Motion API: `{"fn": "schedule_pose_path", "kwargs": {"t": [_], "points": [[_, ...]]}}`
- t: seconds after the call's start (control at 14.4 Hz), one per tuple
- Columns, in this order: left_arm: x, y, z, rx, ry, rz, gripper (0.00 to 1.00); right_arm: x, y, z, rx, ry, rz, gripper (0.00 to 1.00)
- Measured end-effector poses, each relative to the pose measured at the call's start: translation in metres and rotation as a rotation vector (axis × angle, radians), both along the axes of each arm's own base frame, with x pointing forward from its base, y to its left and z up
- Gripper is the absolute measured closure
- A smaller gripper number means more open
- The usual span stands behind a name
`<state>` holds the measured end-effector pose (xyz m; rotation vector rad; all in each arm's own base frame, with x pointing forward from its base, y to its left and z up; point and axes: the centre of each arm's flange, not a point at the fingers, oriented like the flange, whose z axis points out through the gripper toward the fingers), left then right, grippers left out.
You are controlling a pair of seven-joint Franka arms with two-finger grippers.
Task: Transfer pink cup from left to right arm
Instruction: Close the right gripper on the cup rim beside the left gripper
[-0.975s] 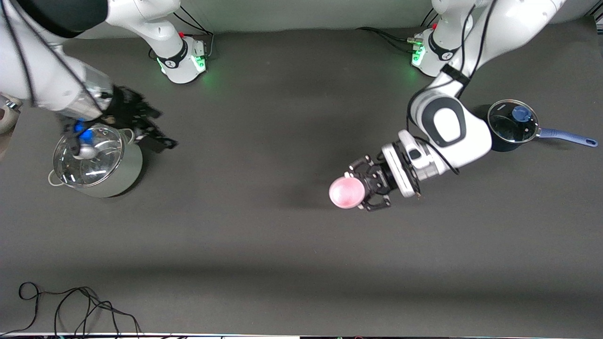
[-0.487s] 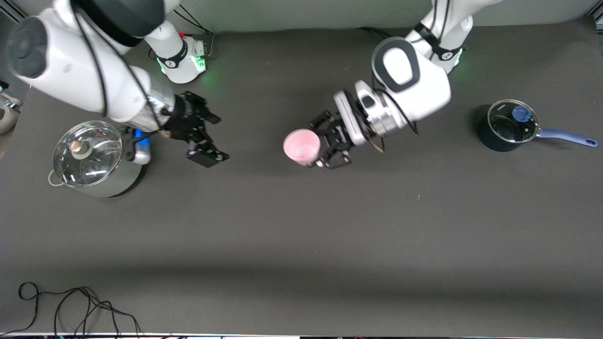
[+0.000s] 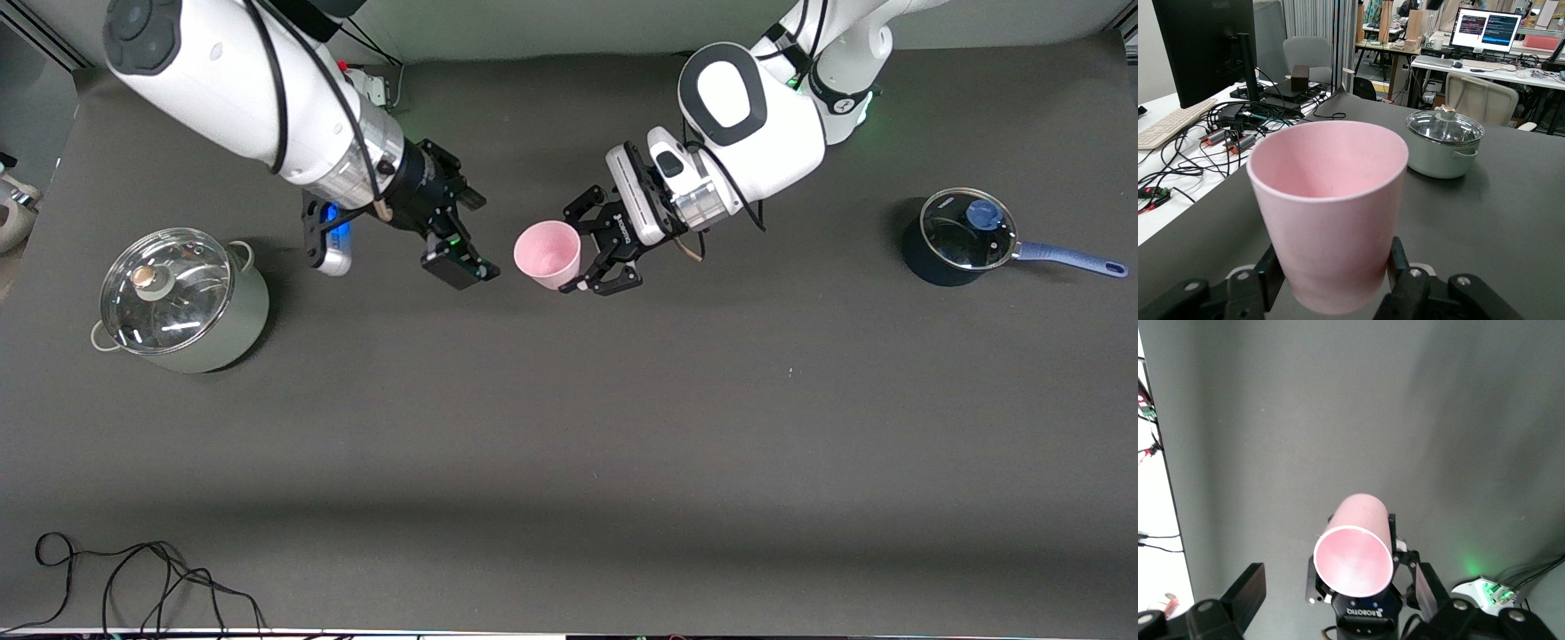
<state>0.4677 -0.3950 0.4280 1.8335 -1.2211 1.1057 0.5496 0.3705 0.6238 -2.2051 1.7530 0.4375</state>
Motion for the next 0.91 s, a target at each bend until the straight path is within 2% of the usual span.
{"fn": "schedule_pose_path", "kwargs": {"t": [0.28,0.49,0.91], "points": [[0.0,0.0,0.0,-0.001,0.001,0.001,0.35,-0.02,0.043,-0.025,-0.016,0.041,0.075,0.0],[0.0,0.0,0.0,-0.001,0.002,0.001,0.35,-0.023,0.061,-0.049,-0.039,0.067,0.101,0.0],[0.0,0.0,0.0,-0.001,0.003,0.002,0.35,-0.03,0.058,-0.06,-0.122,0.104,0.134,0.01]]}}
